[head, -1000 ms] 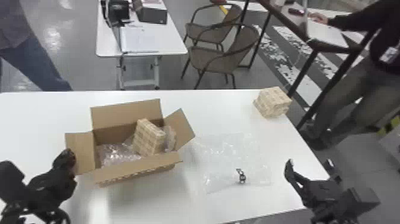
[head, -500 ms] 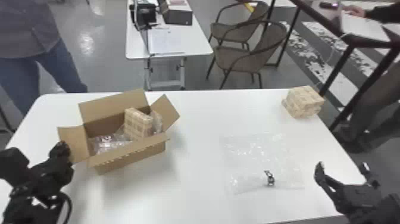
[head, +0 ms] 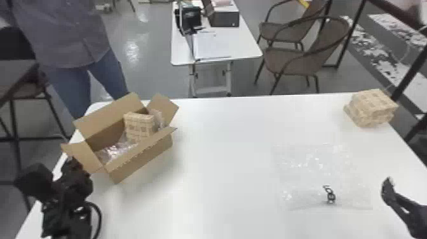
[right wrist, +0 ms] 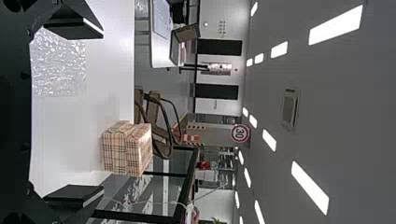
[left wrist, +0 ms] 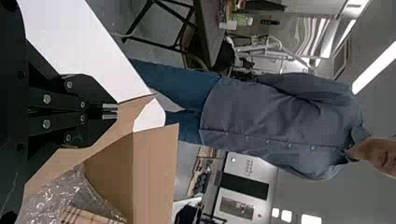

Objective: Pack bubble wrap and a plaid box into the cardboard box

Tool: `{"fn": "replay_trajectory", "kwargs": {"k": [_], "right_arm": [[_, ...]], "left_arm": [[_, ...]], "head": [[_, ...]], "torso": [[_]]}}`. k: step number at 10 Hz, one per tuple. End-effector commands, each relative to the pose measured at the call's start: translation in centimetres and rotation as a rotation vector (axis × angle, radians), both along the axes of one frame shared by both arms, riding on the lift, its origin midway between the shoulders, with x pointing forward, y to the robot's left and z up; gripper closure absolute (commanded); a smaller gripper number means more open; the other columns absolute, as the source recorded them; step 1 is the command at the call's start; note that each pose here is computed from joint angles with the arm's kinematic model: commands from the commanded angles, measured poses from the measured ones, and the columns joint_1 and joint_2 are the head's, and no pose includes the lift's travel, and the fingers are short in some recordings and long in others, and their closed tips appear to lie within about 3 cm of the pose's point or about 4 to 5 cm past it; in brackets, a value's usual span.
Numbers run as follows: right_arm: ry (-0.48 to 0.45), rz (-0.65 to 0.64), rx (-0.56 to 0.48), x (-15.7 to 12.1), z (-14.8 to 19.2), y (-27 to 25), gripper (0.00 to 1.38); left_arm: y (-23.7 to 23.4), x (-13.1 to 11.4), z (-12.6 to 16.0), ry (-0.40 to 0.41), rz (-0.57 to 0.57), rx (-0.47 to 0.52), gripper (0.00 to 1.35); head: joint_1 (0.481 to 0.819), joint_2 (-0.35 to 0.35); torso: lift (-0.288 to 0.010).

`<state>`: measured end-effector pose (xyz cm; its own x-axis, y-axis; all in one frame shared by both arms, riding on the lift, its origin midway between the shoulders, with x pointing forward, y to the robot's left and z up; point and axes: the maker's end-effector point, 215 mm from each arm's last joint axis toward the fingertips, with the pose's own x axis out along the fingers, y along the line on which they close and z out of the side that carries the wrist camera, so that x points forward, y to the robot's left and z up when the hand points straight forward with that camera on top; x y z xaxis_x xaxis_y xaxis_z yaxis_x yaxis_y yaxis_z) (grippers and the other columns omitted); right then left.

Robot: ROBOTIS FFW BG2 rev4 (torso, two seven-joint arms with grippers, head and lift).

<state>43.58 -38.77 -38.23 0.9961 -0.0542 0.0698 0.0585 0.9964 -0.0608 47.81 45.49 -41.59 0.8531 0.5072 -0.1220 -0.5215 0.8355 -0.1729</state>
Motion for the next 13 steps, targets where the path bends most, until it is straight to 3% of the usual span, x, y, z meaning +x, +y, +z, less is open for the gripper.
{"fn": "replay_trajectory", "kwargs": {"k": [1, 5, 9, 10, 11, 12, 13], "right_arm": [[0.000, 0.009, 0.004, 0.3, 0.0, 0.2, 0.12], [0.005, 0.020, 0.014, 0.6, -0.2, 0.4, 0.12], [0.005, 0.034, 0.019, 0.9, -0.2, 0.7, 0.12], [0.008, 0.036, 0.021, 0.9, -0.3, 0.8, 0.12], [0.007, 0.037, 0.020, 1.0, -0.3, 0.8, 0.12], [0.004, 0.039, 0.020, 1.1, -0.1, 0.8, 0.12], [0.001, 0.043, 0.020, 1.3, 0.0, 0.9, 0.12]], "left_arm": [[1.5, -1.4, 0.4, -0.016, 0.078, 0.010, 1.21], [3.5, -5.1, 0.9, -0.039, 0.278, 0.021, 1.21], [0.6, -7.0, -0.3, -0.024, 0.401, -0.008, 1.20], [0.5, -7.2, -0.4, -0.033, 0.416, -0.016, 1.14], [0.5, -7.2, -0.6, -0.046, 0.424, -0.031, 0.93], [0.4, -7.2, -0.5, -0.055, 0.426, -0.038, 0.56], [0.3, -7.5, -0.3, -0.076, 0.427, -0.034, 0.31]], "head": [[0.695, 0.080], [0.695, 0.145], [0.695, 0.126], [0.695, 0.117], [0.695, 0.110], [0.695, 0.107], [0.695, 0.107]], "torso": [[-0.073], [-0.073], [-0.073], [-0.073], [-0.073], [-0.073], [-0.073]]}}
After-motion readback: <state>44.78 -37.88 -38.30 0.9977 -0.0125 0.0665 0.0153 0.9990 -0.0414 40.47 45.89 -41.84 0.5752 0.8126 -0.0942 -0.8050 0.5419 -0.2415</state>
